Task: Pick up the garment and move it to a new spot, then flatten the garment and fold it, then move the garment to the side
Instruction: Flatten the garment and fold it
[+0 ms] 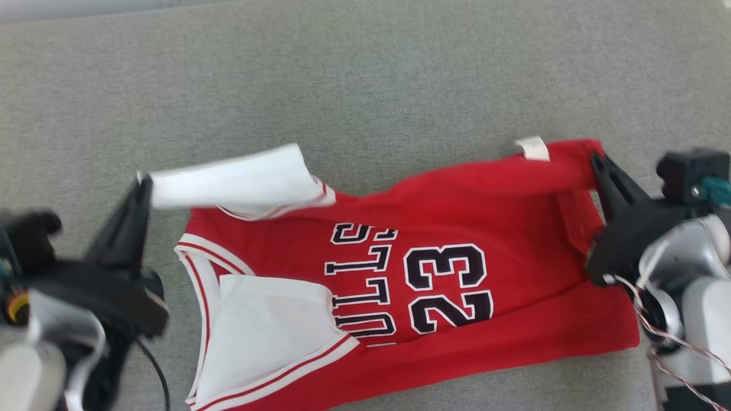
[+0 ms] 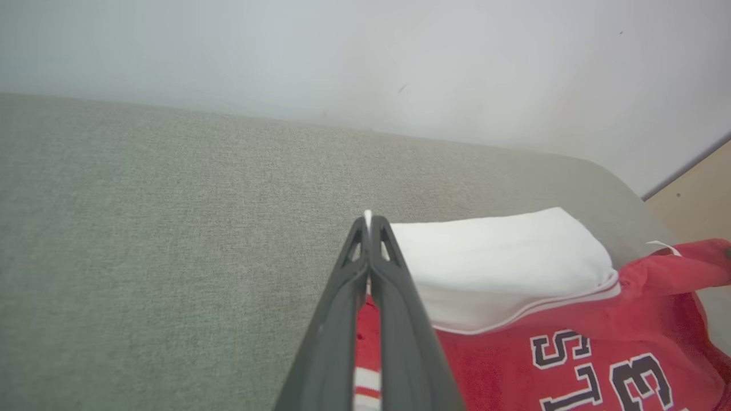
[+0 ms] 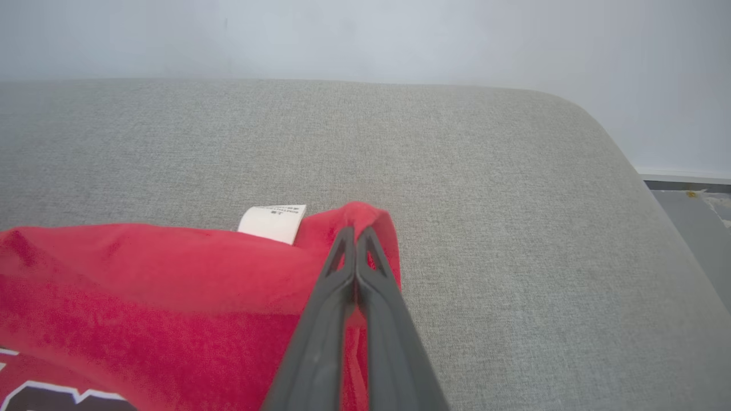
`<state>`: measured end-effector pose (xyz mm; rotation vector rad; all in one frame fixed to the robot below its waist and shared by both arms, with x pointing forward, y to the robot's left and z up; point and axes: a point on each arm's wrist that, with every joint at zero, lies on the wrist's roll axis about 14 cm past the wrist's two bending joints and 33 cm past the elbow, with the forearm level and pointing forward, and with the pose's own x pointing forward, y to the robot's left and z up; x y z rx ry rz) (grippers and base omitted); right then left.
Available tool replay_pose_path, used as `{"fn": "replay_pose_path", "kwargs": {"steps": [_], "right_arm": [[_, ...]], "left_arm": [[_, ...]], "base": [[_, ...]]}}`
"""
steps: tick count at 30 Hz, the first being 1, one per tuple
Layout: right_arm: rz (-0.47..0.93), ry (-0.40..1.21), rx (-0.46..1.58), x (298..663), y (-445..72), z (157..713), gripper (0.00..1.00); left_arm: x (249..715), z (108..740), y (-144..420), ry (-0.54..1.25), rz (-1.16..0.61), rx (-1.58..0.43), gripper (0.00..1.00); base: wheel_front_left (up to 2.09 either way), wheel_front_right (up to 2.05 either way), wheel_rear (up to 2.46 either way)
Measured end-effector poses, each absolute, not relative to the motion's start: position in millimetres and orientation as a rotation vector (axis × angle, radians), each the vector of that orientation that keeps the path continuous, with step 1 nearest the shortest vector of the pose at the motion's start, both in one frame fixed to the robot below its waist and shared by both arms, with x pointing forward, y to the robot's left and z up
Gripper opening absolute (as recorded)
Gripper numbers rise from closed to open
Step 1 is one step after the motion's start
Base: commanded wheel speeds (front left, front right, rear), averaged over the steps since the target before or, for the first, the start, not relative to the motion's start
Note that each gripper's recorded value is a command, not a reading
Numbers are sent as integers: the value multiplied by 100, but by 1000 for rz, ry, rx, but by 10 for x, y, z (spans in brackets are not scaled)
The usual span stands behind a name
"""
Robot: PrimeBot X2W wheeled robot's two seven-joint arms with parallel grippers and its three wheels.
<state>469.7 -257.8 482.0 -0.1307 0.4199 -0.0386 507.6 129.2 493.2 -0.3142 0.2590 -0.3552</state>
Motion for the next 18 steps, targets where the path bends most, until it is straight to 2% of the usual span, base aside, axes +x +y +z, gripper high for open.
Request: {"fn": "replay_pose_path", "kwargs": {"steps": [9, 18], "right_arm": [[-79, 505, -86, 4300, -2762, 4584, 0], [-101, 639, -37, 3941, -2738, 4316, 0]], "left_arm": [[4407, 4619, 1263, 363, -296, -456, 0], [4018, 4369, 1318, 439, -209, -558, 0]], "base": [[0, 0, 0], [0, 0, 0]]}}
